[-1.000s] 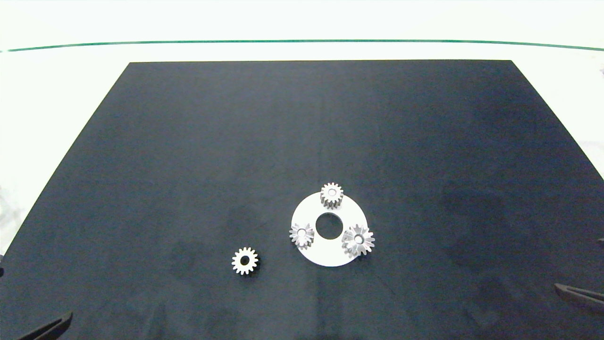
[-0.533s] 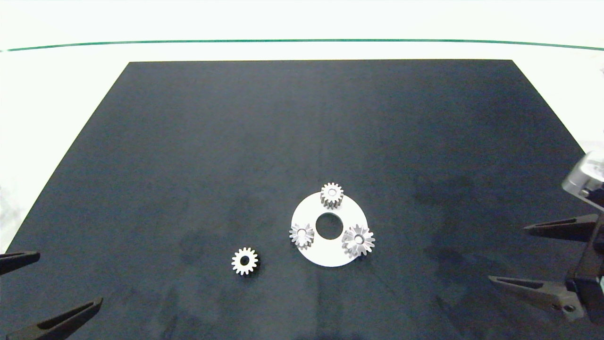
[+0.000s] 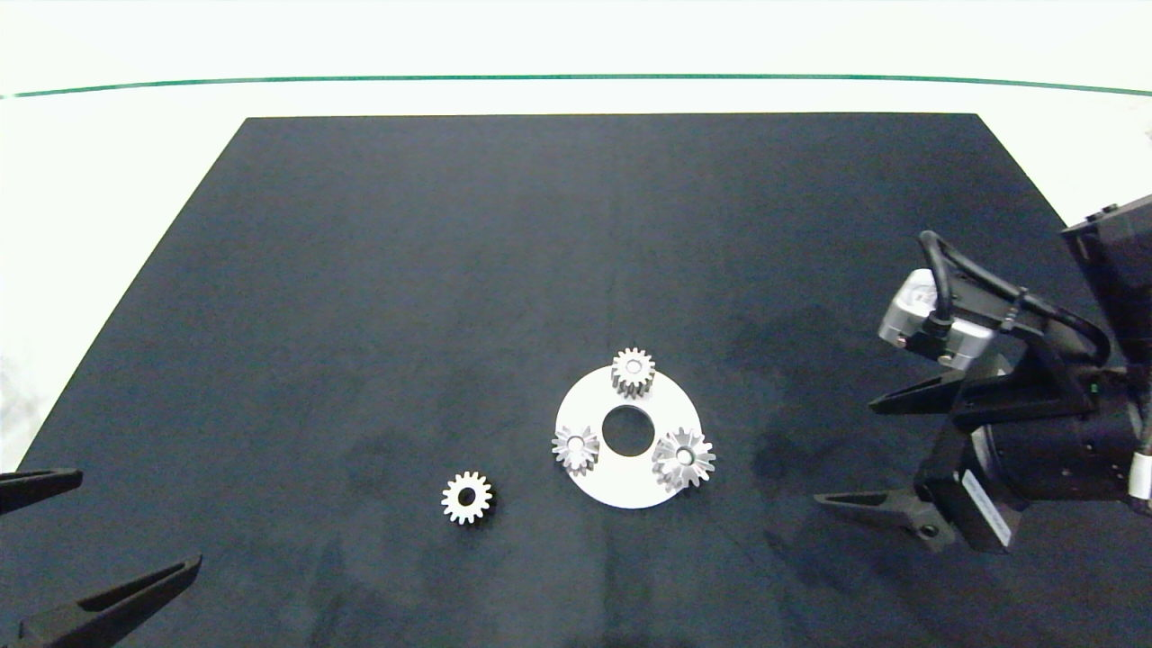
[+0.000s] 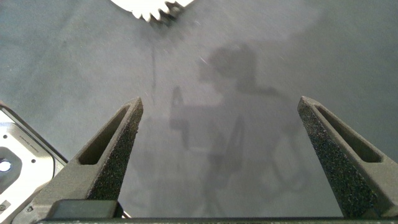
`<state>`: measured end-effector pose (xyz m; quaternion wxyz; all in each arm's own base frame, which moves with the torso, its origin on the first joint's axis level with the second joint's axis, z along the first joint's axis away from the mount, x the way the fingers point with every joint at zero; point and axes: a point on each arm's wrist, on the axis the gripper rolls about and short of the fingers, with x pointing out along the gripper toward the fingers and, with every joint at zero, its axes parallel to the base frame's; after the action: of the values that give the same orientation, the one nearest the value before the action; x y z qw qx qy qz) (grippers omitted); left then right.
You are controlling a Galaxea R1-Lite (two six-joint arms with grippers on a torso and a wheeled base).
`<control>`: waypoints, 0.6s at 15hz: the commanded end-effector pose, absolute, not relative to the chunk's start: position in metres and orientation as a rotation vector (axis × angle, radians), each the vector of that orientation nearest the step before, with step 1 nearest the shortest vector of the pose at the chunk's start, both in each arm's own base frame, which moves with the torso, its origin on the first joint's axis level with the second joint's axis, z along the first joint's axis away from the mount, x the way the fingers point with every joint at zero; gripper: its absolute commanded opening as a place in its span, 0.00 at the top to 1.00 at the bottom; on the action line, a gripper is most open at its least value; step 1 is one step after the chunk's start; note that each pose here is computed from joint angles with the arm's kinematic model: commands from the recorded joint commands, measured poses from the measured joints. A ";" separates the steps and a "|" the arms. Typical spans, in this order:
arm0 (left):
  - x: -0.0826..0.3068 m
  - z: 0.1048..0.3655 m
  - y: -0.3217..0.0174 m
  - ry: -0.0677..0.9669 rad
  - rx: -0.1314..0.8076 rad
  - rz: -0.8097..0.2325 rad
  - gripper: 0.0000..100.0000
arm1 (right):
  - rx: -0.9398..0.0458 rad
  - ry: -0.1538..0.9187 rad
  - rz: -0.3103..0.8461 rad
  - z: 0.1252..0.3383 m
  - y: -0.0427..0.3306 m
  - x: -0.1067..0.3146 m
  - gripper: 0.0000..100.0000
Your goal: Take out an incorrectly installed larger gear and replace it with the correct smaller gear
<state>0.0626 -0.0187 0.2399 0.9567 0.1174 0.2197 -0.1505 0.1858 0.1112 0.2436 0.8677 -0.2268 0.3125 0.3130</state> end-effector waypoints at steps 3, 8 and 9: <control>0.062 0.240 -0.018 0.443 0.239 -0.305 0.00 | -0.538 0.702 0.732 0.229 0.150 0.207 0.00; 0.060 0.241 -0.018 0.435 0.236 -0.302 0.00 | -0.686 0.683 0.724 0.222 0.176 0.218 0.00; 0.060 0.242 -0.018 0.433 0.234 -0.302 0.00 | -0.697 0.683 0.724 0.220 0.181 0.220 0.00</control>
<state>0.0616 -0.0183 0.2412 0.9581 0.1152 0.2158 -0.1491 0.2165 0.1734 0.2259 0.8283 -0.3202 0.3145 0.3354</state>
